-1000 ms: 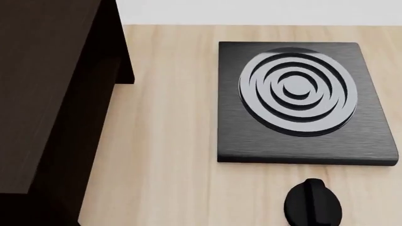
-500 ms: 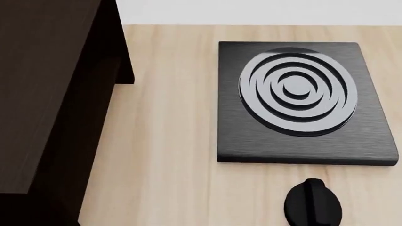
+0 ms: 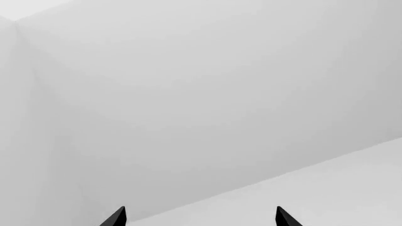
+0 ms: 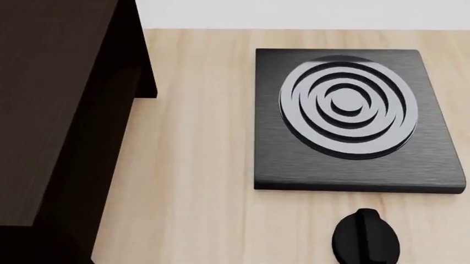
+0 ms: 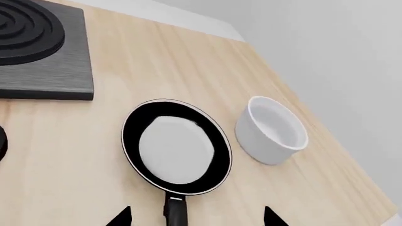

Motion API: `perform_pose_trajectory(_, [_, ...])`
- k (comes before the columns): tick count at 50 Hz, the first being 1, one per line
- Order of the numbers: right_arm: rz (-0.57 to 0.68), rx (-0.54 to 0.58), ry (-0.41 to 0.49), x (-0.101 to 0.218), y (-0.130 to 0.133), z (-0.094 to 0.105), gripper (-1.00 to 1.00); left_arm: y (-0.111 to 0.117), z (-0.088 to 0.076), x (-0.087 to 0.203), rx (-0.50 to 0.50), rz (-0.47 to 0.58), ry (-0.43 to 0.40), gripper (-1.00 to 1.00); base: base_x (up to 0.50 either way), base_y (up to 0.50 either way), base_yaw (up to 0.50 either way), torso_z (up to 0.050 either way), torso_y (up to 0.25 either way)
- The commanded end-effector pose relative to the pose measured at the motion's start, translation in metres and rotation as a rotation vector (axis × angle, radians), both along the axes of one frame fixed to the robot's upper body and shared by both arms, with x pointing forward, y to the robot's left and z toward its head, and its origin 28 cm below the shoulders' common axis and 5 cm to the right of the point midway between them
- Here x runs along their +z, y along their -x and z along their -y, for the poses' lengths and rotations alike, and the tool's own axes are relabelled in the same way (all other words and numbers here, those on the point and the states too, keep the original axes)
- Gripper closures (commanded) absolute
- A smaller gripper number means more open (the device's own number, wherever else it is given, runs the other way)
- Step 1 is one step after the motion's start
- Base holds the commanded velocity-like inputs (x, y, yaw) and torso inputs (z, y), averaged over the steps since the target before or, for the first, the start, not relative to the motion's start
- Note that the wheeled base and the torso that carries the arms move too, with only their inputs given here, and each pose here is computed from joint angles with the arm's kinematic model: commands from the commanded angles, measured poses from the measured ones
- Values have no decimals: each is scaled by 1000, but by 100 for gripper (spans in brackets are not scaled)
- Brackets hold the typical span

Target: Put the frying pan under the cabinet shelf.

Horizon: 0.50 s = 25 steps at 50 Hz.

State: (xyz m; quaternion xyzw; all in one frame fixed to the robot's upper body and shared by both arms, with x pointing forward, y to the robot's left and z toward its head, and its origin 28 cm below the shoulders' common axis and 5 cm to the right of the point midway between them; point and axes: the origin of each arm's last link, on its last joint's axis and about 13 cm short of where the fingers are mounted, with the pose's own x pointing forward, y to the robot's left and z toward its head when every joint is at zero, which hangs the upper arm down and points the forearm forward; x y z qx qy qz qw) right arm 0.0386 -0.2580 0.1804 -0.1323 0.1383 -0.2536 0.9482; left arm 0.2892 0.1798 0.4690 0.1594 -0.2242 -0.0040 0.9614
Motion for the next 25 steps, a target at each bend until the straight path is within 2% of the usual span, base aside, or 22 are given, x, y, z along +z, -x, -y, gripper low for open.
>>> perform_pose_trajectory(1, [-21,-12,-22,-13,-4,5,-100,-1,1,0,-2,0,-2,-100,0,0,0,0,0])
perform_pose_trajectory(15, [-54,-10,-61,-32,-16,9,-100,1,5,1,-13,-1,-10,-100,0,0,0,0,0])
perform_pose_trajectory(25, [-47,-43,-74,-34,-13,18,-100,2,6,3,-13,4,-14,-100,0,0,0,0,0])
